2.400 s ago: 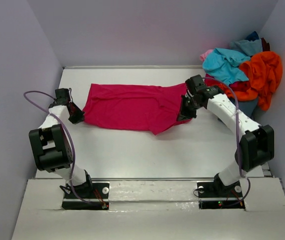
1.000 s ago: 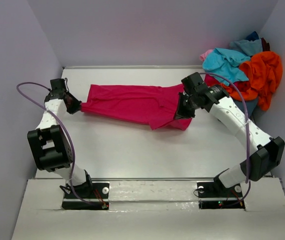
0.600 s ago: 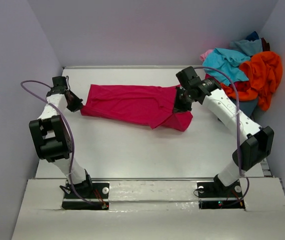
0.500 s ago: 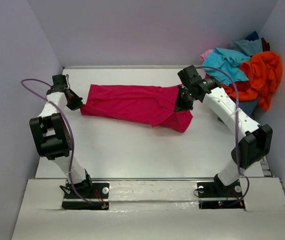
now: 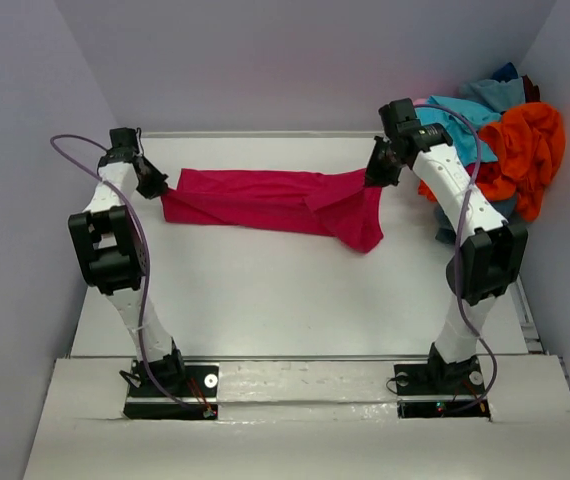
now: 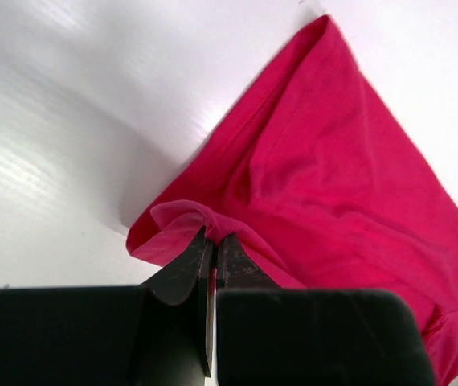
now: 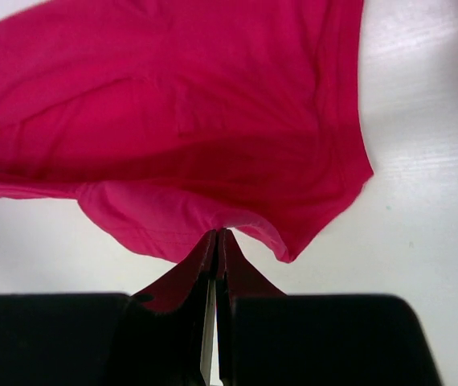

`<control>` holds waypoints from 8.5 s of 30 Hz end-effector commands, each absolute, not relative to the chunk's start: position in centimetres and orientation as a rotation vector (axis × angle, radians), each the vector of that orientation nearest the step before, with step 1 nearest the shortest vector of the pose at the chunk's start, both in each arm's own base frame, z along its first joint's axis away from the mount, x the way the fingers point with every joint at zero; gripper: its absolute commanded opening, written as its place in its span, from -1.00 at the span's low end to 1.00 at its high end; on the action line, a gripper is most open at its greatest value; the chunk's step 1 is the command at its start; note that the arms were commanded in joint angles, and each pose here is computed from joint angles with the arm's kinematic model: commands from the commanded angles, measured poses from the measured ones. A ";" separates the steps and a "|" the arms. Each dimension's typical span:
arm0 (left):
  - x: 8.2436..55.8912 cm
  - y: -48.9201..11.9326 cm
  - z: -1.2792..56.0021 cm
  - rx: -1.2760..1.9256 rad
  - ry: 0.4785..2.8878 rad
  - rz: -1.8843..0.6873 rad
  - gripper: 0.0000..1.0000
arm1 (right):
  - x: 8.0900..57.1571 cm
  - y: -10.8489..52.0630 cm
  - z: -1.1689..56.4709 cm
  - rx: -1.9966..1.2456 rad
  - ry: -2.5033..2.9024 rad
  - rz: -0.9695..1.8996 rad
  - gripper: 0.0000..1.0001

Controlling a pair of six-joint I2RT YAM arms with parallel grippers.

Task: Fold and stack the t-shirts
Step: Fold the tshirt

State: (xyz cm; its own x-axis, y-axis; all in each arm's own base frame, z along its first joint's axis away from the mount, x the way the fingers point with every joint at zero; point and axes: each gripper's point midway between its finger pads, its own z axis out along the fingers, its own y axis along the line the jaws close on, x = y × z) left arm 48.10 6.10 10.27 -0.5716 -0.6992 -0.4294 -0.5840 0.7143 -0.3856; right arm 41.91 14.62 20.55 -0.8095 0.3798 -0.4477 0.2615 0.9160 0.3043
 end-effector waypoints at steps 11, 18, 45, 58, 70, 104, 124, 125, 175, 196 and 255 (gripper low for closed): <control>55.0 2.5 13.3 -0.760 2.346 -0.321 -0.89 | 49.7 16.2 21.1 0.397 2.494 0.346 -0.86; 55.0 1.7 10.8 -0.752 2.404 -0.301 -0.89 | 51.5 15.5 19.5 0.420 2.500 0.331 -0.86; 53.4 3.4 7.7 -0.851 2.444 -0.149 -0.89 | 55.8 14.2 12.2 0.444 2.544 0.375 -0.86; 52.3 5.6 10.2 -0.907 2.376 -0.101 -0.89 | 55.7 13.6 11.9 0.461 2.548 0.370 -0.86; 47.2 3.4 14.8 -0.835 2.360 -0.218 -0.89 | 49.0 13.1 20.6 0.435 2.468 0.455 -0.86; 40.6 4.0 14.4 -0.923 2.315 -0.238 -0.89 | 39.4 17.2 20.1 0.284 2.589 0.388 -0.86; 48.0 6.9 11.7 -0.982 2.346 -0.261 -0.89 | 48.7 13.8 17.2 0.437 2.590 0.332 -0.86; 48.3 7.0 11.7 -0.983 2.346 -0.259 -0.89 | 49.3 13.4 17.1 0.449 2.586 0.340 -0.86; 53.1 4.6 8.5 -0.884 2.432 -0.174 0.04 | 53.1 11.5 10.7 0.544 2.641 0.392 -0.86; 52.3 4.1 19.1 -0.730 2.261 -0.138 0.23 | 54.5 12.5 10.1 0.533 2.632 0.455 -0.86; 46.7 -3.0 4.9 -0.640 2.792 -0.205 0.15 | 59.6 11.6 11.1 0.648 2.460 0.783 -0.85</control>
State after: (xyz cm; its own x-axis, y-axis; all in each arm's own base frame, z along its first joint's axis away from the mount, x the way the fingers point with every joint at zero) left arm 47.38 -3.47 4.00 -0.8599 -0.4584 -0.2245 -0.4145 0.8838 -0.2169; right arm 56.89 11.82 7.51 -0.8291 0.5083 -0.2326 0.3287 0.7799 0.5326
